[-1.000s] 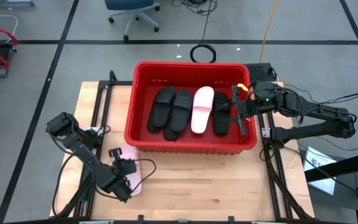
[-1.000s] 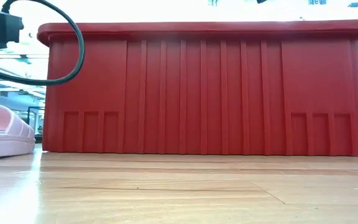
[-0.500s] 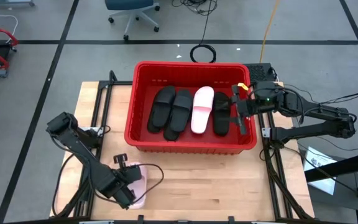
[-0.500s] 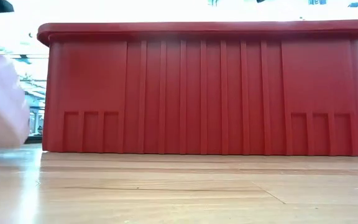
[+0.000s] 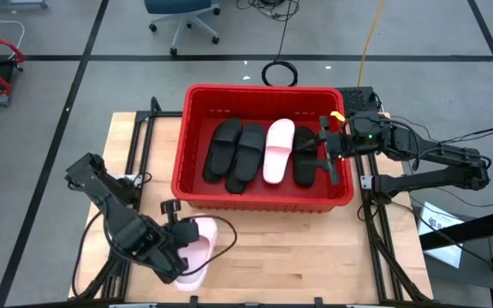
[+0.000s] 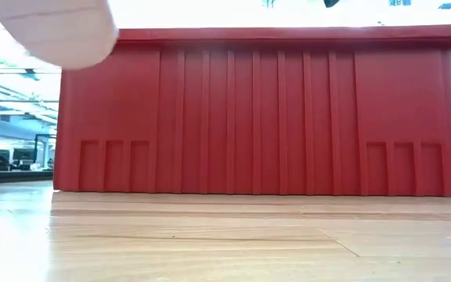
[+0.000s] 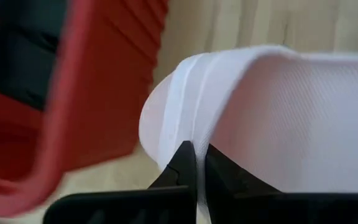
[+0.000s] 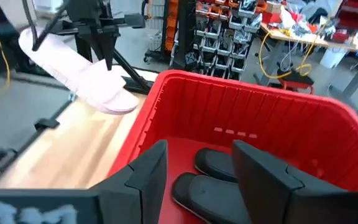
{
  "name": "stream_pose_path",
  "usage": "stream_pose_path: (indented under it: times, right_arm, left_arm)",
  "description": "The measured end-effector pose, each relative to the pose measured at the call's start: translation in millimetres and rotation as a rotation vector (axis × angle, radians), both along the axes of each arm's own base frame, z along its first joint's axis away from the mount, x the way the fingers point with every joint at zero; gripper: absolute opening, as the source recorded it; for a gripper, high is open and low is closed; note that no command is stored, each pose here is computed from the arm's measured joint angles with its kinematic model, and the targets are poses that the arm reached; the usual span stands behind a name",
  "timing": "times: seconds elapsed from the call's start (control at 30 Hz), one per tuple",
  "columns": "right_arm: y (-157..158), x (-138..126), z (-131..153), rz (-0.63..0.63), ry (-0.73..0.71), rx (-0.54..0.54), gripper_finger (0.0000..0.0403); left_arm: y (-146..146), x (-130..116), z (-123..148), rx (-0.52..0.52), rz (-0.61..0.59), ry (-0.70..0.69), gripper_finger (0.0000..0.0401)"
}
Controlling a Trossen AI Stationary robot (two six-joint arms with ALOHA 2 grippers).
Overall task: Pick and place slides into bin
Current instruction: Put the pink slide into the red bin
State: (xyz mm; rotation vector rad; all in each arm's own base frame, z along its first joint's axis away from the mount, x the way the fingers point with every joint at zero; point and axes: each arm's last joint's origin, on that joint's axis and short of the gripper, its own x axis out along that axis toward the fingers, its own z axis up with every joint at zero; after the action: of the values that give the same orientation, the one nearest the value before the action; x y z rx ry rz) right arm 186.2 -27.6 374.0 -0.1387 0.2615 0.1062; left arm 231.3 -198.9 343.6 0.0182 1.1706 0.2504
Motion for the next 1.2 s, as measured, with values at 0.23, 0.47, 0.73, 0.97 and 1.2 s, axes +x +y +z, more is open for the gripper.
stream_pose_path:
  times: [0.23, 0.47, 0.73, 0.97, 1.2]
  right_arm:
    - [0, 0, 0, -0.040, 0.015, 0.164, 0.0169]
    - [3, 0, 0, 0.052, 0.030, 0.266, 0.0169]
    - [5, -1, 0, 0.097, 0.043, 0.330, 0.0169]
    - [6, 1, 7, 0.164, -0.026, 0.313, 0.0169]
    - [4, 13, 16, 0.174, -0.133, 0.329, 0.0169]
  left_arm:
    - [21, 12, 40, 0.059, -0.081, -0.094, 0.0001]
    - [42, 25, 81, 0.176, -0.138, -0.283, 0.0001]
    - [61, 55, 91, 0.621, -0.262, -0.368, 0.0001]
    - [81, 89, 81, 0.856, -0.335, -0.321, 0.0001]
    - [84, 109, 75, 0.956, -0.435, -0.349, 0.0002]
